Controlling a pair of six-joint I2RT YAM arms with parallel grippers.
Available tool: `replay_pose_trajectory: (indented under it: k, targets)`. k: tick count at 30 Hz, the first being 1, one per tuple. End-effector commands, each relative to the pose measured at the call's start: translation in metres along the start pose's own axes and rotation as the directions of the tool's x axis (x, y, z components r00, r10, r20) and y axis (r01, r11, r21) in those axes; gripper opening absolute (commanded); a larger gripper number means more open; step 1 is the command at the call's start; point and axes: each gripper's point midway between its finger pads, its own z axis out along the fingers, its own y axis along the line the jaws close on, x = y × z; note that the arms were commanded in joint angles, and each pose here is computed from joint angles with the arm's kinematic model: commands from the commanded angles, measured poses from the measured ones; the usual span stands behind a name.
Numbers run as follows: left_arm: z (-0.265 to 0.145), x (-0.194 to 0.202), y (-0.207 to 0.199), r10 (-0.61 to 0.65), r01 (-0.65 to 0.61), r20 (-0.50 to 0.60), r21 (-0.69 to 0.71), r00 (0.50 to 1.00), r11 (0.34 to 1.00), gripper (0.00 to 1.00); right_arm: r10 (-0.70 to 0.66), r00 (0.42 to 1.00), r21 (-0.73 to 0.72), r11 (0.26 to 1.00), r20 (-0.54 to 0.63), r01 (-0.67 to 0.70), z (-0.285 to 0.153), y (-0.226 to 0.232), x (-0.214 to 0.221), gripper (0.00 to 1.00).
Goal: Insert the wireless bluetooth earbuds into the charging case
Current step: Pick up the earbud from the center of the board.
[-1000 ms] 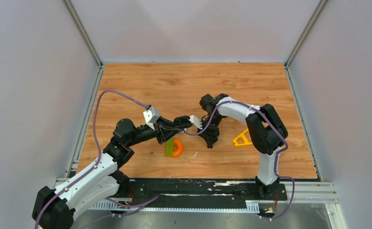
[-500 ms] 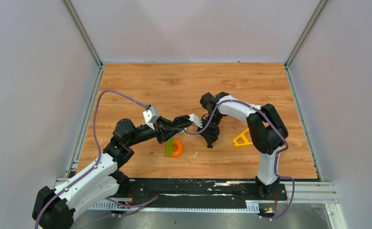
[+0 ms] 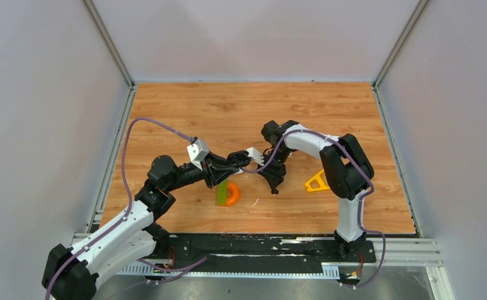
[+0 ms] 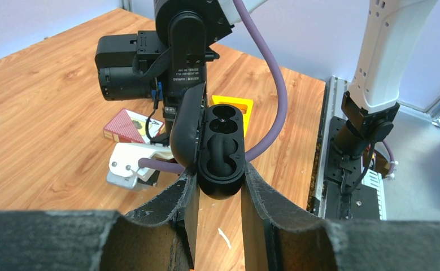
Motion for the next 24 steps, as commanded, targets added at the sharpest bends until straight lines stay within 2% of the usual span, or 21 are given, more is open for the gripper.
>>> replay_pose_trajectory:
  k: [1,13,24]
  targets:
    - [0.002,-0.018,-0.006,0.031,-0.032,0.034,0.026,0.999,0.999,0.01,-0.005,1.0,0.011,1.0,0.024,0.005,-0.003,-0.004,-0.004,0.32]
    - [0.003,-0.017,-0.006,0.024,-0.025,0.033,0.032,0.999,0.999,0.01,0.006,1.0,-0.045,0.999,0.021,-0.005,-0.004,0.016,0.003,0.34]
    - [0.003,-0.018,-0.006,0.025,-0.026,0.034,0.033,0.999,0.999,0.01,0.029,0.999,-0.104,0.994,0.031,-0.025,0.0,0.022,0.0,0.29]
